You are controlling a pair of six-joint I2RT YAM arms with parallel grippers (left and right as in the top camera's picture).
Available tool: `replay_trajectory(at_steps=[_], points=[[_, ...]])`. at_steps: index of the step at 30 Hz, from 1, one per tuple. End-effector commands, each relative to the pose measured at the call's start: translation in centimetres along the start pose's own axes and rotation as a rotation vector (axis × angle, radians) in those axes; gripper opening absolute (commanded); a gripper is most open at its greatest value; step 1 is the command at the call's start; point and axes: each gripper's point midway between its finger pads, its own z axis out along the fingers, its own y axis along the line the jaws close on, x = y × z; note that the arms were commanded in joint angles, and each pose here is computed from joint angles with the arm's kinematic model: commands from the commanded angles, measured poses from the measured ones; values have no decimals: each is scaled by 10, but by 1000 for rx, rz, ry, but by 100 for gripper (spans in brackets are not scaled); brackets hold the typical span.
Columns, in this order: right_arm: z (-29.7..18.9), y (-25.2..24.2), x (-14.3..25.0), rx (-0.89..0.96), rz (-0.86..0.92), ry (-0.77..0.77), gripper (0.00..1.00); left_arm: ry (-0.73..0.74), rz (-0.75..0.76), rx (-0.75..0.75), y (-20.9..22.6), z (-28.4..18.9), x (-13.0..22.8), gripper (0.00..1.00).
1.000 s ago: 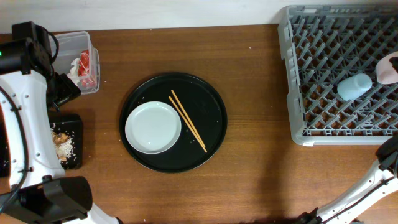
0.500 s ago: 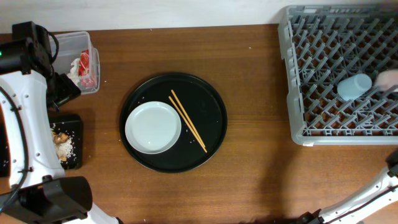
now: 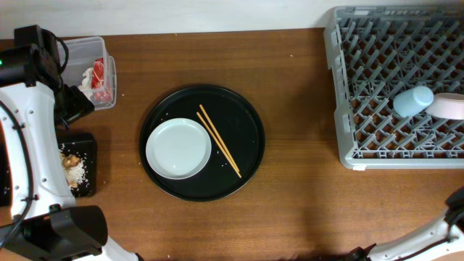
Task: Sort waste into correct bins and load items into the dishwasher rack
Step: 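Reach the right gripper to the chopsticks and grasp one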
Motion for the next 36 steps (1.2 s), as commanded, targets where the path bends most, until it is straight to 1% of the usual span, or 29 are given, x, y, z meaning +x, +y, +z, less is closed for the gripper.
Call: replay_trajectory(at_steps=[1,2,3,5,6,7,8,9,10,14,16,17,19,20,21,25,26,29,30,31,32,35,36], points=[[-35,128,36,-269,-215,-7,55,-13,-21,2,4,-4,-1,99],[-39,160,53,-315,-280,4,55,-13,-21,2,4,-4,-1,99],[-41,178,64,-335,-318,13,56,-13,-21,2,4,-4,-1,99],[-40,224,103,-386,-446,52,56,-13,-21,2,4,-4,-1,99],[-36,250,131,-426,-534,91,62,-13,-21,2,4,-4,-1,99],[-31,279,171,-485,-646,157,72,-13,-21,2,4,-4,-1,99],[-24,296,202,-506,-712,211,83,-13,-21,2,4,-4,-1,99],[-15,305,224,-487,-747,245,86,-13,-21,2,4,-4,-1,99],[-2,312,250,-438,-796,277,86,-13,-21,2,4,-4,-1,99],[53,309,324,-165,-988,331,86,-13,-21,2,4,-4,-1,99],[80,302,363,-64,-1076,381,82,-13,-21,2,4,-4,-1,99],[94,300,385,-43,-1112,421,81,-13,-21,2,4,-4,-1,99],[117,293,420,-21,-1153,497,73,-13,-21,2,4,-4,-1,99],[132,287,439,-4,-1174,541,64,-13,-21,2,4,-4,-1,99],[148,278,462,17,-1195,596,60,-13,-21,2,4,-4,-1,99],[175,256,528,13,-1225,766,58,-13,-21,2,4,-4,-1,99],[180,252,538,24,-1233,784,56,-13,-21,2,4,-4,-1,99],[190,243,571,32,-1276,823,56,-13,-21,2,4,-4,-1,99],[192,242,576,31,-1282,828,56,-13,-21,2,4,-4,-1,99],[193,242,582,27,-1290,831,62,-13,-21,2,4,-4,-1,99],[196,241,587,30,-1282,832,64,-13,-21,2,4,-4,-1,99],[202,240,596,32,-1266,831,63,-13,-21,2,4,-4,-1,99],[205,236,602,37,-1271,843,59,-13,-21,2,4,-4,-1,99]])
